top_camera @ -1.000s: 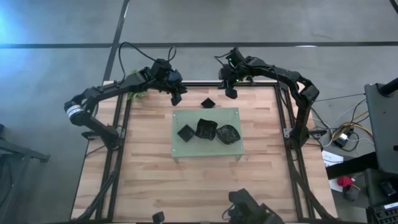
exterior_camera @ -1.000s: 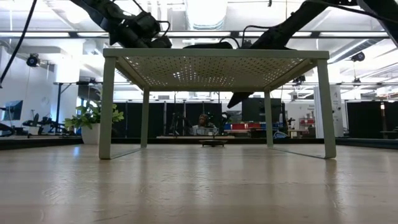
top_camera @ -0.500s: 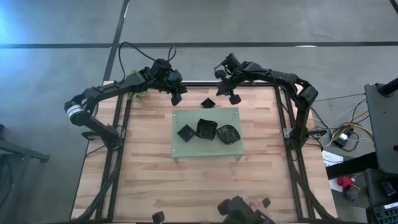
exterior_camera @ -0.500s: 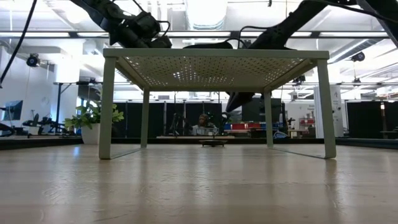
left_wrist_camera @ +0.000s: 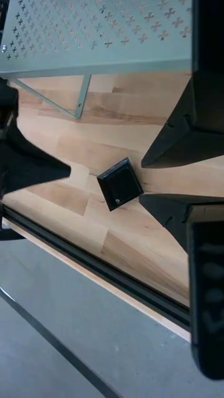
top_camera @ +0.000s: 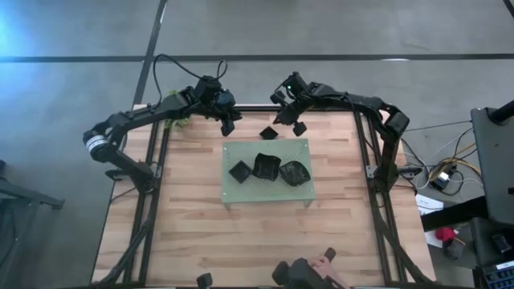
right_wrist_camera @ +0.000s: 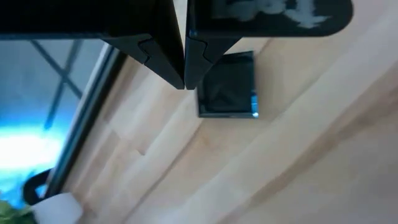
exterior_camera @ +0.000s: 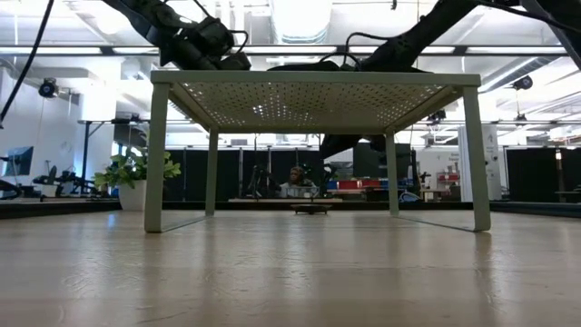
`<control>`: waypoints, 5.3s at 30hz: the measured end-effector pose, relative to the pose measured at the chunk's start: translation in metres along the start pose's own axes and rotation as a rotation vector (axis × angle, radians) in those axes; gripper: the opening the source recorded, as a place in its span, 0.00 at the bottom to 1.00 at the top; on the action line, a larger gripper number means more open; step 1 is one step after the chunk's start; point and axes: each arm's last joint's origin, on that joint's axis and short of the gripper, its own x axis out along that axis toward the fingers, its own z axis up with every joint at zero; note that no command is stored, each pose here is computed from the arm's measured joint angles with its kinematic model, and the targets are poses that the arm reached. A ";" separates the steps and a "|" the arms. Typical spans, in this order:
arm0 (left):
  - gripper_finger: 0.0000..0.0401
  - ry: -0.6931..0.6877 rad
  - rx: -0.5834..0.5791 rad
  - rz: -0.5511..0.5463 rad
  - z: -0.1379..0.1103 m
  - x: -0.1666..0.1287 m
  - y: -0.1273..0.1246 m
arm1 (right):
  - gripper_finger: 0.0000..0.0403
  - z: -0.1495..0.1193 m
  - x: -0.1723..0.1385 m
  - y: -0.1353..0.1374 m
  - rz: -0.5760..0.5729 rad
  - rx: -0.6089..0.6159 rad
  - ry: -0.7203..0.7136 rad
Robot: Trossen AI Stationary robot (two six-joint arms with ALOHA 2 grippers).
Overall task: Pick & Place Mini shaped plates
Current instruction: Stack the square plate on top of the square plate on the shelf
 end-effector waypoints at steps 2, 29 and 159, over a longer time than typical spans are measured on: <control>0.18 0.000 0.000 0.000 0.000 0.000 0.000 | 0.02 -0.001 0.002 -0.001 -0.028 -0.016 -0.006; 0.18 -0.018 0.011 -0.001 0.003 -0.006 -0.003 | 0.02 -0.026 0.058 0.003 0.013 -0.071 -0.045; 0.18 -0.032 0.014 0.002 0.005 -0.011 -0.005 | 0.21 -0.037 0.074 0.010 -0.067 0.857 0.185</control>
